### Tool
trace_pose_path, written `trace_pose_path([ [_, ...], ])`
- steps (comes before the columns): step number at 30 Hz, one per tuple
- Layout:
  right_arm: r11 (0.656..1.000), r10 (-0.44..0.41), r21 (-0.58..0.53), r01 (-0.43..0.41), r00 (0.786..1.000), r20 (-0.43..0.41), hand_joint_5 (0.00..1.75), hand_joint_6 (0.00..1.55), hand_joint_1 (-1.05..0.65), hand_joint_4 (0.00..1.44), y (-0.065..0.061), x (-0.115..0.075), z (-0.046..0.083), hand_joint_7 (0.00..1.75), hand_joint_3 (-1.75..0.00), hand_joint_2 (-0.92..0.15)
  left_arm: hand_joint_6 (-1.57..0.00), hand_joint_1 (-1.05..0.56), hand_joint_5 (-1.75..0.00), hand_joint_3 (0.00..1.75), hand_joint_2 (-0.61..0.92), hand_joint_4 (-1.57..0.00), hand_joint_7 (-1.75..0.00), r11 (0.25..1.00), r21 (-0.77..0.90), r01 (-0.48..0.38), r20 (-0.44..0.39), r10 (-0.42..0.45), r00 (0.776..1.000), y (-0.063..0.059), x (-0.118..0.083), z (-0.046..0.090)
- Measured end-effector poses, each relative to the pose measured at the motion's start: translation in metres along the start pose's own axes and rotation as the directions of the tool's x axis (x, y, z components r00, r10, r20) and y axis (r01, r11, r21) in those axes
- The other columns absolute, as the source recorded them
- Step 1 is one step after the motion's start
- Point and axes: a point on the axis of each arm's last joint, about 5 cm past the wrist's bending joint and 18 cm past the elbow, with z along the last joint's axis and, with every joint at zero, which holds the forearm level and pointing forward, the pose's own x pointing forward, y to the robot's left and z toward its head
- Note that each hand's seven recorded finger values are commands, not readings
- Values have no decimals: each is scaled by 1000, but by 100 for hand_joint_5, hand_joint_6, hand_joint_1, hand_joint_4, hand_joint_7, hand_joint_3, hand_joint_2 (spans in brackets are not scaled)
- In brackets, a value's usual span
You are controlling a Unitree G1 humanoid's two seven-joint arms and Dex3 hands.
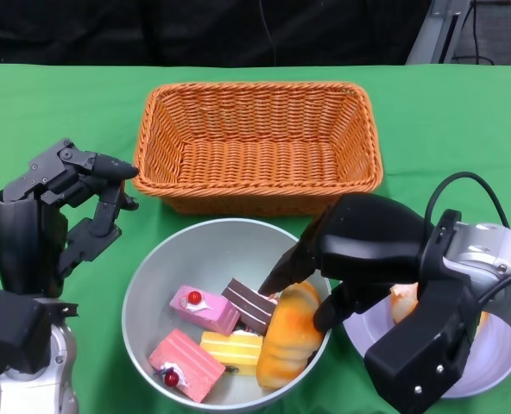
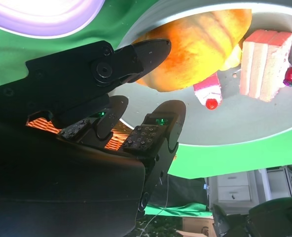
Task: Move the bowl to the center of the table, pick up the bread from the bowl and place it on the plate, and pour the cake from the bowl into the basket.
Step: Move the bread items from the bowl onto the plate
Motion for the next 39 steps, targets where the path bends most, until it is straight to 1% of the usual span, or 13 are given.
trace_pose_path([
  [7,1000,18,-11,-18,1000,-2,0,76,-70,84,0,5,0,0,0,-85,-86,-10,-147,66,80,-83,-105,1000,-8,-12,0,12,1000,-1,0,0],
  [9,1000,23,-10,-23,1000,-4,0,75,-70,81,1,5,0,0,0,-85,-87,-11,-148,66,80,-84,-105,1000,-8,-12,1,12,1000,-2,0,0],
  [14,999,46,-21,-46,999,0,0,73,-72,80,-1,11,1,0,0,-86,-87,-11,-148,66,80,-83,-105,1000,-12,-13,6,13,1000,-3,0,0],
  [25,986,140,-92,-139,990,2,1,72,-77,81,-10,20,2,0,0,-86,-87,-11,-148,66,80,-84,-104,1000,-24,-18,16,19,1000,-6,0,1],
  [31,984,155,-89,-154,988,4,2,73,-78,84,-7,22,2,0,0,-85,-87,-10,-147,67,79,-85,-102,999,-30,-26,42,27,999,-7,2,5],
  [39,985,154,-80,-153,988,13,3,74,-78,87,-3,26,4,0,0,-84,-88,-10,-146,67,80,-86,-102,999,-34,-28,41,29,999,-8,2,5],
])
